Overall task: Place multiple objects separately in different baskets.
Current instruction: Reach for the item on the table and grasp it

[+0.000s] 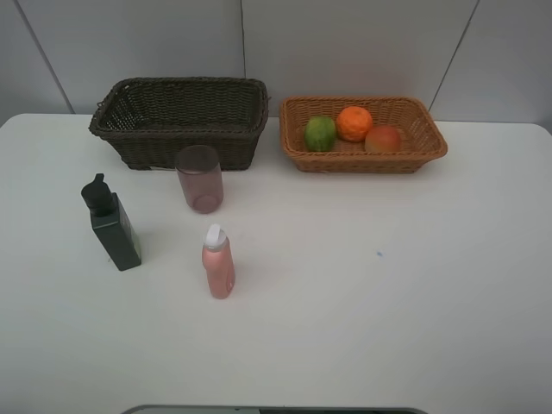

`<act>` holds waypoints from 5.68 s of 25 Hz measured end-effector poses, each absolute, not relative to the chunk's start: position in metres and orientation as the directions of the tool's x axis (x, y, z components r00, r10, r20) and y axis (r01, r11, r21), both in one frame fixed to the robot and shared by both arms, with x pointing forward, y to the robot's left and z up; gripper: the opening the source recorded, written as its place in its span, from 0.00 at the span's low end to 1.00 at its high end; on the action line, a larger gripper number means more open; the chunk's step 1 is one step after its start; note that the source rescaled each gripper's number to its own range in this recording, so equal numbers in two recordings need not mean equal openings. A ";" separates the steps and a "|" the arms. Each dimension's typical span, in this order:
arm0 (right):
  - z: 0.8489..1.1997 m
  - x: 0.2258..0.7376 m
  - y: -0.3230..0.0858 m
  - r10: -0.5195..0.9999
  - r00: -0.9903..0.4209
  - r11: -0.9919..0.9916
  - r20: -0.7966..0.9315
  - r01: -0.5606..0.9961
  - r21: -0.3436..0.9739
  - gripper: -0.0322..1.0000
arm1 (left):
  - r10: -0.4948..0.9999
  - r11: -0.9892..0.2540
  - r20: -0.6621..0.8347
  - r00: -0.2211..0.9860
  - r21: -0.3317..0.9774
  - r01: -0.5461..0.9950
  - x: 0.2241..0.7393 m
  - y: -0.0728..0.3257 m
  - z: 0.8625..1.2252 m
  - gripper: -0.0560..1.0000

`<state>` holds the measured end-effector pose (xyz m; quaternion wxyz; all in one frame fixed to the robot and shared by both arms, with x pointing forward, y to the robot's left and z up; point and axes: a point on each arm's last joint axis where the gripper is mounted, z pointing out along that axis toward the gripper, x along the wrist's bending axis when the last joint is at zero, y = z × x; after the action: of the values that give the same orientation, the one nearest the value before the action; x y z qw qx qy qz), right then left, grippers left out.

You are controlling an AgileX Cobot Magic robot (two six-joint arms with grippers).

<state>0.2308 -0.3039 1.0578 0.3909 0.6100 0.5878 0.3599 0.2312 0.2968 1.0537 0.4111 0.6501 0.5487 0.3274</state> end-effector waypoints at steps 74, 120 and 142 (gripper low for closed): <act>1.058 0.231 -0.304 0.999 0.050 -0.003 -0.021 0.435 0.900 1.00 | 0.987 0.162 -0.029 -0.160 0.253 0.954 0.481 0.241 1.038 1.00; 1.058 0.231 -0.304 0.999 0.050 -0.003 -0.021 0.435 0.900 1.00 | 0.967 0.246 -0.115 -0.229 0.168 0.955 0.509 0.214 0.923 1.00; 1.058 0.231 -0.304 0.999 0.050 -0.003 -0.021 0.435 0.900 1.00 | 0.966 0.243 -0.141 -0.215 0.225 0.943 0.518 0.212 0.919 0.53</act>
<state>0.2309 -0.3039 1.0578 0.3912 0.6098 0.5877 0.3601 0.5176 0.2121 0.9192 0.1265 0.6135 0.7782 0.0451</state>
